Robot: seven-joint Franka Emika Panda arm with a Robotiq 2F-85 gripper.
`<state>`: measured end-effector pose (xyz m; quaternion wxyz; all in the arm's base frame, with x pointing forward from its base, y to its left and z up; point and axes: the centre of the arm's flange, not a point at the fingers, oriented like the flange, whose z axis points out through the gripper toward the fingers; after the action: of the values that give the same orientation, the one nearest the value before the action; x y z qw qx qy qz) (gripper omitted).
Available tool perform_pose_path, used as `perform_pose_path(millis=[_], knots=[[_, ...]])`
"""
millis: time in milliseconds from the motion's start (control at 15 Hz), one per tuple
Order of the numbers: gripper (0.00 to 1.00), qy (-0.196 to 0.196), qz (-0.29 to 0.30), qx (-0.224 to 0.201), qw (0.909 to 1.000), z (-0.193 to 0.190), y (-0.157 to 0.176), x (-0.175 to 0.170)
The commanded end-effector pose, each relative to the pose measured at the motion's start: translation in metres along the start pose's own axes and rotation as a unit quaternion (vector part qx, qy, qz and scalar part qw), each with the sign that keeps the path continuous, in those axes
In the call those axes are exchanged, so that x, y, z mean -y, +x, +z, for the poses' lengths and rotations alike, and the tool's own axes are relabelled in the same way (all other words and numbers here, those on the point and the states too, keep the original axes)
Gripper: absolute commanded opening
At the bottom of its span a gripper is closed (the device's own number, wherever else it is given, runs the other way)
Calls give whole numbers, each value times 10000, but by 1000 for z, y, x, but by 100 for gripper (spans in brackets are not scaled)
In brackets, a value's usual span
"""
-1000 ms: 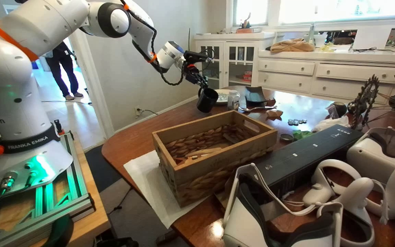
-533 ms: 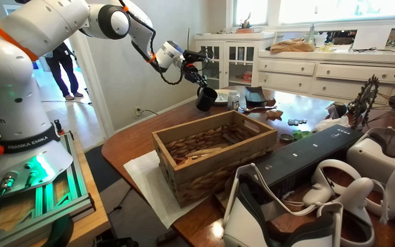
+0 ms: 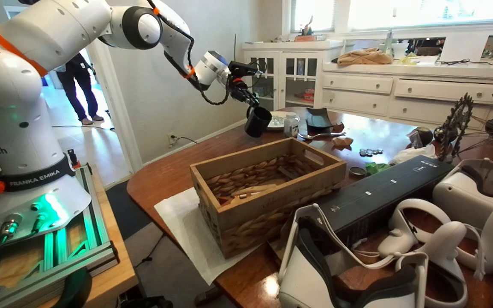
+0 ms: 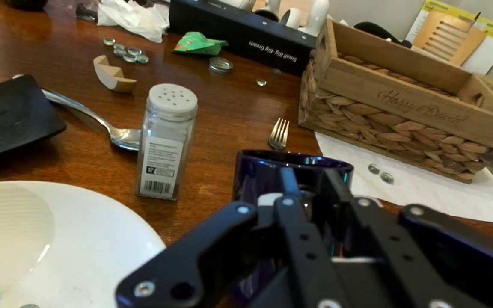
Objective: Remove the container from the black cup and move the black cup forward
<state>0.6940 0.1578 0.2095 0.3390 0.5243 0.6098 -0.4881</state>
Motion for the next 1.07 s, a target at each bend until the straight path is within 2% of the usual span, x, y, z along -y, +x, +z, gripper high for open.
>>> perform_pose_path(millis=[0,200,400,1000], knots=[[5,177,86,646,9977,6,-4,-5],[5,191,106,997,9948,15,1,-10],[5,132,131,1153,9932,21,11,-16],[5,48,130,1210,9926,13,30,-26]])
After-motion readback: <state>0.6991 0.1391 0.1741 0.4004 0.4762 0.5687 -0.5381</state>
